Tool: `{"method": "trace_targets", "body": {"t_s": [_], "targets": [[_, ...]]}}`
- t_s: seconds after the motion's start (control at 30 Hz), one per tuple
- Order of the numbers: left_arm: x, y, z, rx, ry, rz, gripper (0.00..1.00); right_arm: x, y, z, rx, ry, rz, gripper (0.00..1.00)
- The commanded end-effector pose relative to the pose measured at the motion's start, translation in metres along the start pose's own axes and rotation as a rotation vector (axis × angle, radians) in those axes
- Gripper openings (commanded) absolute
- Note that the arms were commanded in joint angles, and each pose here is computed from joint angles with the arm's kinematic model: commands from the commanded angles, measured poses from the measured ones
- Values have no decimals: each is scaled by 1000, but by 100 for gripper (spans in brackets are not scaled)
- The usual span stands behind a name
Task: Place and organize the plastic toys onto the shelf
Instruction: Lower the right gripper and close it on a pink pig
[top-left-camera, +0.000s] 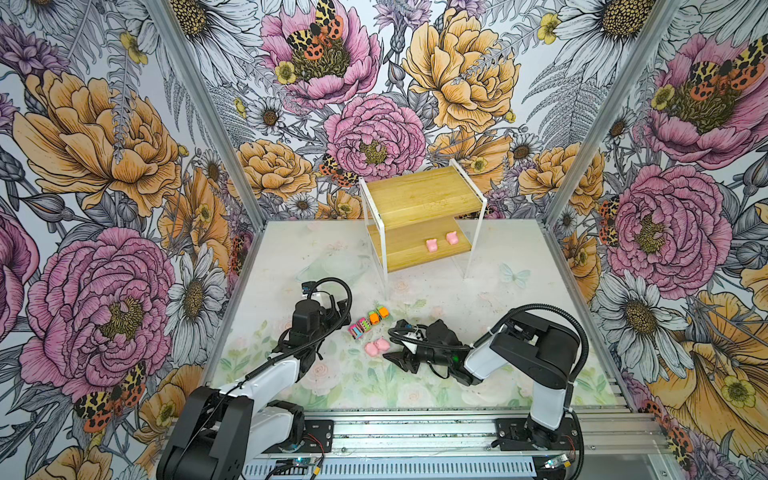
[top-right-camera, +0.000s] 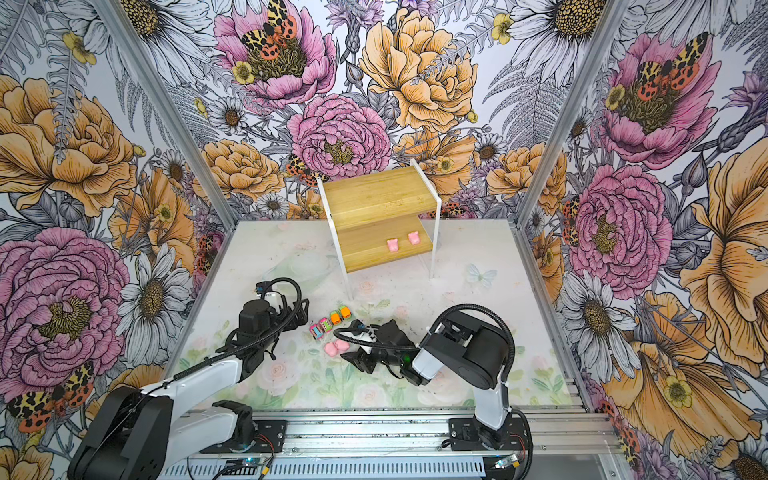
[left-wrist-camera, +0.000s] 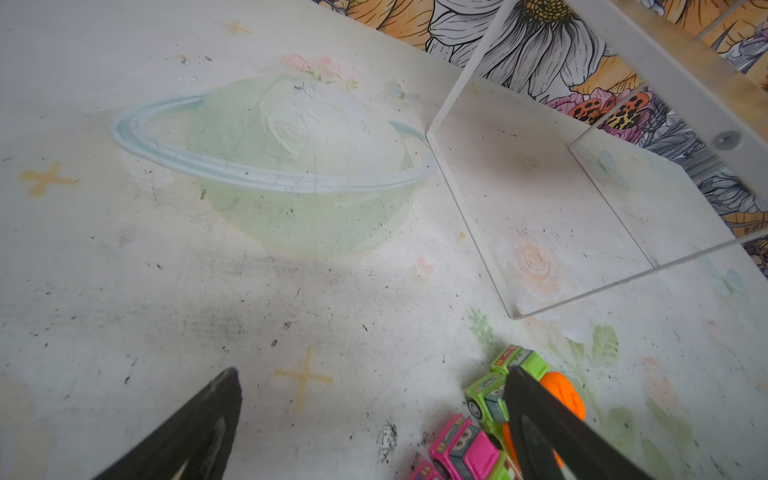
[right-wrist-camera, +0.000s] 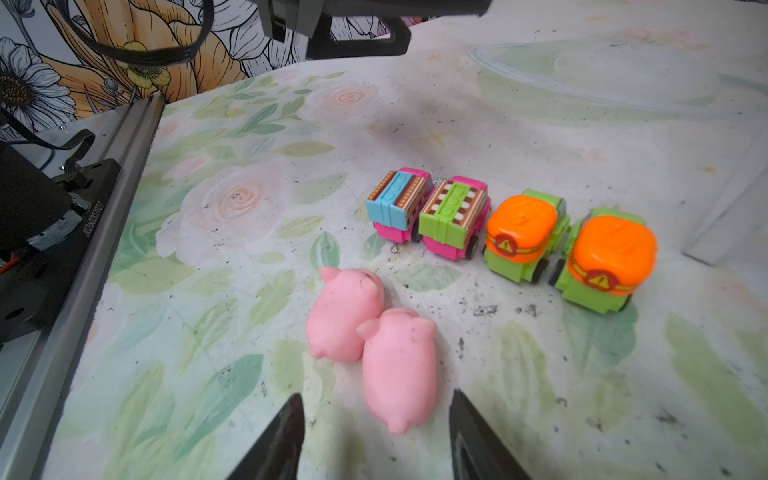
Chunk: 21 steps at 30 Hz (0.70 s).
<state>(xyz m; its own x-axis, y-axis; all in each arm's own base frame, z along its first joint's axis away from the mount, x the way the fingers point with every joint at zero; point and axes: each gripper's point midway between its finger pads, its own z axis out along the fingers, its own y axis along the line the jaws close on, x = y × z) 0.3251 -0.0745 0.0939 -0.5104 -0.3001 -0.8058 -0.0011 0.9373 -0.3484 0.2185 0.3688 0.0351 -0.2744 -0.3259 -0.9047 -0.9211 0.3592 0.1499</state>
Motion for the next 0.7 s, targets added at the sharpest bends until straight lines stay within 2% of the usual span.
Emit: {"method": "trace_targets", "body": {"t_s": [0.0,0.67], "targets": [[-10,-4,1,15,-11,-10,99,-4,3,7,-28,-14,-37,55],[-9,-4,3,10,-3,-10,99,5,-4,21,-29,17,-62,54]]}}
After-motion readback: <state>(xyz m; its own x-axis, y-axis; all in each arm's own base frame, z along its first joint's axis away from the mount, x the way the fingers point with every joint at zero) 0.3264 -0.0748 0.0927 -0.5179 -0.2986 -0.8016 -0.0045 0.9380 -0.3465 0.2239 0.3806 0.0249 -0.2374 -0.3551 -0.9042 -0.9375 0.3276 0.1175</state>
